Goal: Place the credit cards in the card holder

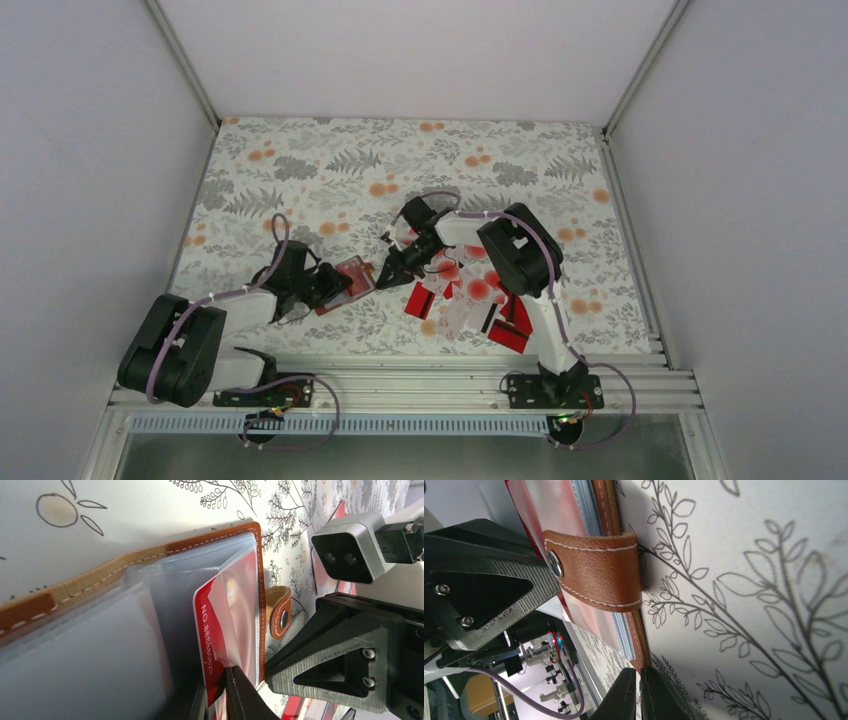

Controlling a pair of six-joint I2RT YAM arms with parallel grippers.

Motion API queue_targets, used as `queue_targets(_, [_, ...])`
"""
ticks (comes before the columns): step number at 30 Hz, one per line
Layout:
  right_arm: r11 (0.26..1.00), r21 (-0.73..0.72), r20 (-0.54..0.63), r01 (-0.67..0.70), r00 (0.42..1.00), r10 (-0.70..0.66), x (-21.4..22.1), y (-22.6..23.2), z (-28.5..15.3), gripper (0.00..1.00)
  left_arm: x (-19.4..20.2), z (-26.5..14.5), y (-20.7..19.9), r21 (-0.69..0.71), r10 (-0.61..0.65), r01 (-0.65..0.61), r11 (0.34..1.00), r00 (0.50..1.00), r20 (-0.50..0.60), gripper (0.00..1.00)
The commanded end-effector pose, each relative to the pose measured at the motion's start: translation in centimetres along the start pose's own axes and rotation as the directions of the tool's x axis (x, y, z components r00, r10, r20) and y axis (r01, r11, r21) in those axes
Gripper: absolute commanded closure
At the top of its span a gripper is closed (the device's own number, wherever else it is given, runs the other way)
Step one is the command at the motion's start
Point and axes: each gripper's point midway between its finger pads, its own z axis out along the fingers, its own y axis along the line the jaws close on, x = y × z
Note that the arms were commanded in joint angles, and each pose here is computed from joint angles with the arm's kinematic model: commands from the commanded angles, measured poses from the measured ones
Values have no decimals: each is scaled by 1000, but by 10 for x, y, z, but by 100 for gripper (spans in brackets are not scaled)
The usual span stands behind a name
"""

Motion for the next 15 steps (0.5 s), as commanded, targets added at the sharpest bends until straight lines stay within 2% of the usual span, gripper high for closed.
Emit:
queue_targets(1, [997, -41, 0, 65, 998, -65, -9, 14, 5, 96, 23, 1, 35, -162, 3, -17, 987, 996, -86, 88])
queue_targets(9, [996, -45, 3, 77, 997, -77, -13, 18, 3, 96, 18, -14, 37, -267, 32, -54, 962, 996, -85, 85])
queue_targets(15, [995, -49, 4, 83, 997, -83, -15, 20, 2, 96, 15, -25, 36, -331, 42, -72, 941, 994, -98, 77])
